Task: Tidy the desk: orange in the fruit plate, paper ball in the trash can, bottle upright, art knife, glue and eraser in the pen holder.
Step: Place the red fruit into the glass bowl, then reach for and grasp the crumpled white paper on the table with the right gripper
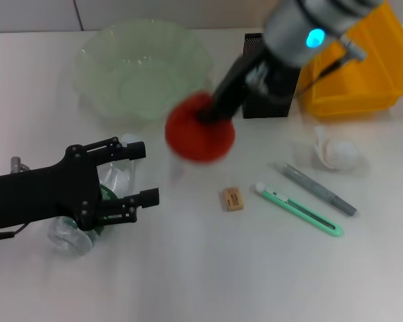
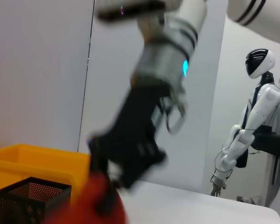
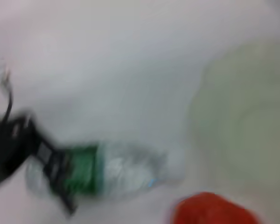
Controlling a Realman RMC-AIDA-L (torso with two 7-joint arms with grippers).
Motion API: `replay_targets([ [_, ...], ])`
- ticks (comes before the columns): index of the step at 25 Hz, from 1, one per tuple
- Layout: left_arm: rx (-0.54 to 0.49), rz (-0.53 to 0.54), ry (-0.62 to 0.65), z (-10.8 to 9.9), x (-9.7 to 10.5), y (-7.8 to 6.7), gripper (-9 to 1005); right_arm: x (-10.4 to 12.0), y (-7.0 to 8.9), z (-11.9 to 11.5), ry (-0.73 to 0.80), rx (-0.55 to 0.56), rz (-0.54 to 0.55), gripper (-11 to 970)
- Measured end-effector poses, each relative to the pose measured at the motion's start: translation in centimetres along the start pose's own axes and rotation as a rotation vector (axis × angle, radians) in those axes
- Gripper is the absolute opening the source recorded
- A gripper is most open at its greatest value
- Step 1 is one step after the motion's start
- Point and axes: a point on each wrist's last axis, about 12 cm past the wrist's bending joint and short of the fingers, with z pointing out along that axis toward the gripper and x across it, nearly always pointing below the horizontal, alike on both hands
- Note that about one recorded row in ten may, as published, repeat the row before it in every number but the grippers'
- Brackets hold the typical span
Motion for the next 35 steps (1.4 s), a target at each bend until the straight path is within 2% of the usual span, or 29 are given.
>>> replay_targets([
  [2, 0.002, 0.0, 0.001, 0.0, 0.0, 0.0, 794, -0.9, -0.5, -1.5, -0.064, 0.03, 0.002, 107],
  [3, 0.004, -0.001, 0.001, 0.1, 0.0, 0.0, 794, -2.0, -1.2, -2.5, -0.148, 0.073, -0.002, 98],
  [5, 0.004, -0.001, 0.001, 0.1, 0.0, 0.0, 794, -2.4, -1.6, -2.6, -0.187, 0.095, -0.007, 80],
  [6, 0.003, -0.001, -0.001, 0.1, 0.0, 0.0, 794, -3.2, -2.7, -2.2, -0.279, 0.161, -0.009, 71],
  [7, 0.003, -0.001, -0.001, 0.1, 0.0, 0.0, 794, -3.2, -2.7, -2.2, -0.279, 0.161, -0.009, 68],
  [8, 0.001, -0.003, -0.002, 0.1, 0.1, 0.0, 794, -3.4, -3.8, -0.9, -0.335, 0.199, 0.006, 65],
  [9, 0.0, -0.003, -0.001, 0.1, 0.1, 0.0, 794, -3.4, -3.8, -0.9, -0.335, 0.199, 0.006, 61],
  [12, -0.001, -0.003, -0.001, 0.1, 0.1, 0.0, 794, -3.4, -5.1, 1.4, -0.405, 0.209, 0.035, 52],
  [13, -0.004, -0.005, -0.004, 0.2, 0.2, -0.1, 794, -3.2, -5.6, 2.6, -0.472, 0.197, 0.052, 48],
  [15, -0.008, -0.006, -0.009, 0.2, 0.2, -0.1, 794, -3.0, -5.8, 3.1, -0.51, 0.189, 0.057, 42],
  [18, -0.018, 0.004, -0.037, 0.4, 0.5, -0.4, 794, -2.7, -5.9, 3.6, -0.652, 0.166, 0.018, 90],
  [25, -0.019, 0.01, -0.054, 0.5, 0.6, -0.5, 793, -2.9, -5.8, 3.7, -0.684, 0.167, 0.002, 202],
  [35, -0.031, -0.012, -0.054, 0.3, 1.1, -0.8, 793, -2.4, -6.0, 3.6, -0.689, 0.16, 0.012, 588],
])
